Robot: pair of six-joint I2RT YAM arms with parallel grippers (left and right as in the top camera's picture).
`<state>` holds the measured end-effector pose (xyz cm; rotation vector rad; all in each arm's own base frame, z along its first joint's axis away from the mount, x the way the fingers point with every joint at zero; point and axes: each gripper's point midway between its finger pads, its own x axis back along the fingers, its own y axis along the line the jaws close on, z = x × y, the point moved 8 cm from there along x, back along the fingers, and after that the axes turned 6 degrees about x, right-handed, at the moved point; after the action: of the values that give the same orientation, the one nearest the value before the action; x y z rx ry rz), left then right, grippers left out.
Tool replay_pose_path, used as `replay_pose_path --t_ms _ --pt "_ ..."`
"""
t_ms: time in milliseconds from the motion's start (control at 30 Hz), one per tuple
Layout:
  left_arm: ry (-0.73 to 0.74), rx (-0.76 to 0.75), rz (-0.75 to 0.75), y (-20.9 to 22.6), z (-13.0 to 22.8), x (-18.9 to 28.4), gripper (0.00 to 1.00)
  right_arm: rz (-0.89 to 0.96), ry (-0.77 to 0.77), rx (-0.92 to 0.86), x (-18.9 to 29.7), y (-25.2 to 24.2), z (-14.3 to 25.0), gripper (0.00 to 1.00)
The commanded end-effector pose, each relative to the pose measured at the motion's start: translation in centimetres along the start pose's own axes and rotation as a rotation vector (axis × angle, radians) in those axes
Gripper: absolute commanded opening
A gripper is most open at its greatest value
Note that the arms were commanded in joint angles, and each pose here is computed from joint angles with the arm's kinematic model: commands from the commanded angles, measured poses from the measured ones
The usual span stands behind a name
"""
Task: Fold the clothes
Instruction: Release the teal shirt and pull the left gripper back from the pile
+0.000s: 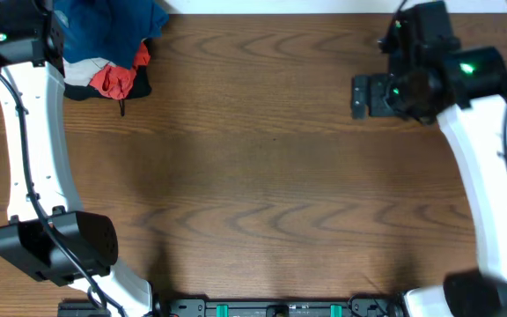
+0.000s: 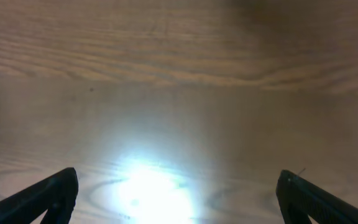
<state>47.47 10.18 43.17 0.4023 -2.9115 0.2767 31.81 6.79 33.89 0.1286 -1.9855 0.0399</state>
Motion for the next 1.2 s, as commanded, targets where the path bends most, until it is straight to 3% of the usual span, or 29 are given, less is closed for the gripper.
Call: replay_pose_path --t_ms 0,100,267,333,533,667,900,1000,1167 --pt "0.017 0.003 -0.013 0.2 0.2 0.1 0.98 0.021 -0.077 -0.053 4.3 -0.3 2.0 0.99" --pt "0.086 0.005 0.118 -0.9 1.1 0.3 0.98 0.022 -0.069 -0.057 6.3 -0.3 4.0 0.99" --pt "0.18 0.022 0.58 -4.9 1.9 1.9 0.98 0.081 -0.076 -0.085 8.7 -0.3 7.3 0.99" --pt "0.187 0.025 0.621 -5.2 1.9 2.1 0.98 0.082 -0.095 -0.092 9.4 -0.1 8.4 0.99" --pt "0.223 0.028 0.615 -5.7 1.9 3.5 0.98 0.053 -0.138 -0.074 10.1 -0.1 12.1 0.99" --pt "0.203 -0.026 0.476 -6.0 0.9 5.9 0.98 0.057 -0.161 -0.079 9.0 -0.5 13.6 0.99" --pt "0.125 -0.099 0.284 -6.7 -2.4 15.3 0.98 0.055 -0.163 -0.096 5.9 -0.4 14.1 0.99" --pt "0.142 -0.09 0.209 -6.1 -2.5 19.2 0.98 0.066 -0.161 -0.097 4.9 -0.4 13.9 0.99" --pt "0.218 -0.107 0.208 -5.2 -1.6 24.4 0.98 0.074 -0.215 -0.116 4.7 -0.4 13.0 0.99"
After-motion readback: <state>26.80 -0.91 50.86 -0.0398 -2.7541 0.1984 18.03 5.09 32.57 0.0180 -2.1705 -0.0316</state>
